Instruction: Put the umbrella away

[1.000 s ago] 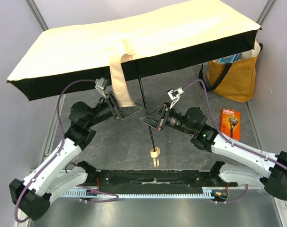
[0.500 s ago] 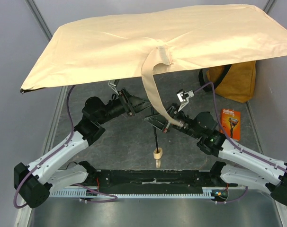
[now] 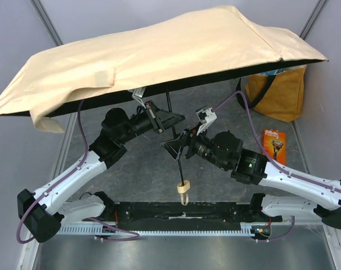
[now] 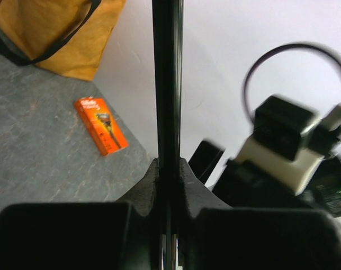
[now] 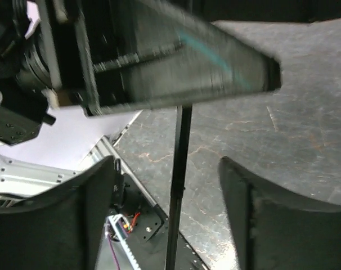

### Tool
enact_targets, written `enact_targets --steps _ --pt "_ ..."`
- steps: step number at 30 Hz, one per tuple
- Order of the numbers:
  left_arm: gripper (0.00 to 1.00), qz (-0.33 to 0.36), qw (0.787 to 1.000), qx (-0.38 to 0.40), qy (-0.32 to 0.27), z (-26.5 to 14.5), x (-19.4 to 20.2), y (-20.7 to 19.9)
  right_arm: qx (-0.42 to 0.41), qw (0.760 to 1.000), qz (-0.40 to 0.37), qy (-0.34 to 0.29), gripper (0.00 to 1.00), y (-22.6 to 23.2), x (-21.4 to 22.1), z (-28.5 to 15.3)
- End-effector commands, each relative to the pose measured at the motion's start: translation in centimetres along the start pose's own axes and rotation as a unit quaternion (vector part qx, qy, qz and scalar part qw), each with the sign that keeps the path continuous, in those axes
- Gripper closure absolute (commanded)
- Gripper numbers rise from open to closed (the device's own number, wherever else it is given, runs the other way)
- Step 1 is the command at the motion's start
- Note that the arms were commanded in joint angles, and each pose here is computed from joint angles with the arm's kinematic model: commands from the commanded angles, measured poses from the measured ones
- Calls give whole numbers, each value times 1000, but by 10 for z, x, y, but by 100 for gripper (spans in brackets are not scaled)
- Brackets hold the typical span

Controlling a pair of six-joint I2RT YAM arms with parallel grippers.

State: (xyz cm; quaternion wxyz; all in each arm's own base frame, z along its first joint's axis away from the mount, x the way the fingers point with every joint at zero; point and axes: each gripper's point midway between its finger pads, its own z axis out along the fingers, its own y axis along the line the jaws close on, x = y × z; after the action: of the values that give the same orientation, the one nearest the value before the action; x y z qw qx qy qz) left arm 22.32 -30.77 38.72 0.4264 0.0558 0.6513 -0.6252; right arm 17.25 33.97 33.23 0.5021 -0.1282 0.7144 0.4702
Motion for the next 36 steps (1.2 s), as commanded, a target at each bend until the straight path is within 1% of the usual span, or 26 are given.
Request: enact_targets --steps 1,2,4,7,9,12,14,16,18,20,22,25,28,30,32,34,36 --pt "98 99 994 38 -6 -14 -15 -35 85 995 -46 -31 6 -17 -38 -16" --pt "98 110 993 46 -6 -19 -16 -41 83 995 -50 -34 2 -16 -43 -22" --pt "98 127 990 58 -8 -25 -17 -49 75 995 -51 -40 2 -11 -54 -35" --pt "98 137 987 80 -1 -30 -14 -58 51 996 -34 -68 2 3 -80 -53" --pt "98 139 985 100 10 -31 -10 -65 44 995 -15 -84 2 14 -100 -51" --pt "98 124 983 135 17 -34 -4 -75 37 995 0 -95 2 28 -124 -32" --pt "98 110 983 145 23 -35 -1 -77 22 993 13 -114 2 40 -143 -23" --pt "98 102 983 151 29 -36 0 -81 -4 991 30 -128 4 51 -158 -14" --pt "98 99 981 163 30 -39 2 -85 -12 990 40 -132 11 54 -162 -3" --pt "98 91 981 171 25 -43 3 -87 -14 989 44 -140 15 53 -164 4" --pt "98 81 981 174 23 -45 5 -86 -19 987 49 -152 18 52 -165 7" --pt "98 75 981 179 30 -47 7 -87 -57 982 55 -171 22 62 -167 7" --pt "98 74 980 184 36 -49 10 -89 -73 981 60 -169 35 66 -164 15" --pt "98 73 980 183 39 -49 11 -88 -83 980 66 -168 39 69 -161 20" --pt "98 74 979 184 39 -50 11 -90 -106 977 64 -172 48 76 -162 20" --pt "98 78 979 183 41 -51 12 -89 -109 976 68 -177 65 77 -163 20" --pt "98 80 980 178 37 -52 11 -88 -100 974 75 -188 95 73 -167 18"
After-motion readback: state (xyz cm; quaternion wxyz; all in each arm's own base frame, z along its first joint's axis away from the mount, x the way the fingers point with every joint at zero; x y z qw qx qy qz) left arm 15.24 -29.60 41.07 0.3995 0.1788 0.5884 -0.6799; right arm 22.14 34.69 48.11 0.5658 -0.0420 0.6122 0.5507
